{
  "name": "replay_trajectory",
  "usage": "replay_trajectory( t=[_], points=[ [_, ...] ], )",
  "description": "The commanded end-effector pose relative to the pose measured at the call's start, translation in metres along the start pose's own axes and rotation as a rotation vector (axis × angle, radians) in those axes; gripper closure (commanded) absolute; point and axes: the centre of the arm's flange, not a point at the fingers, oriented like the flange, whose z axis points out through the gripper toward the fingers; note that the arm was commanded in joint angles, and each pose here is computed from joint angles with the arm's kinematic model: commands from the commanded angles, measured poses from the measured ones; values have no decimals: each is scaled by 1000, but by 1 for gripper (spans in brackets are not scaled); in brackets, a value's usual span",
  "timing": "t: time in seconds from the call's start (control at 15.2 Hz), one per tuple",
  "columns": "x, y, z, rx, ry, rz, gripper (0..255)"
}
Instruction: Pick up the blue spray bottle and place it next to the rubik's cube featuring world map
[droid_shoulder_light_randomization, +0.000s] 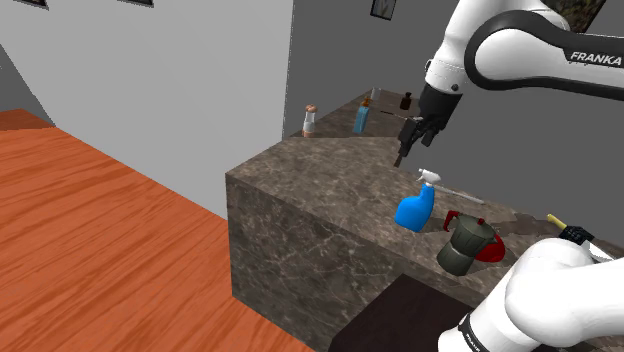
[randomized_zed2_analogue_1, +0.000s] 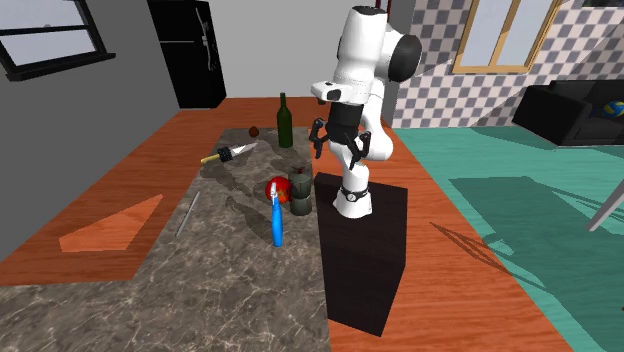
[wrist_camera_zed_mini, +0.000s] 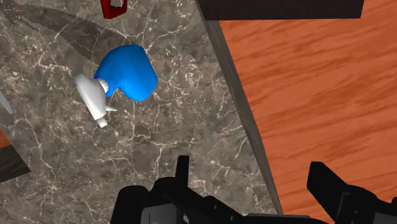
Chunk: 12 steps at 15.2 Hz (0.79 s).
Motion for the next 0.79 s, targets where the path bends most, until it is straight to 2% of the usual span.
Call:
replay_trajectory(
  t=[0.0,0.73],
  points=[
    [0,0,0,0,0,0,0],
    [57,75,128,19,-276,-240,0]
  ],
)
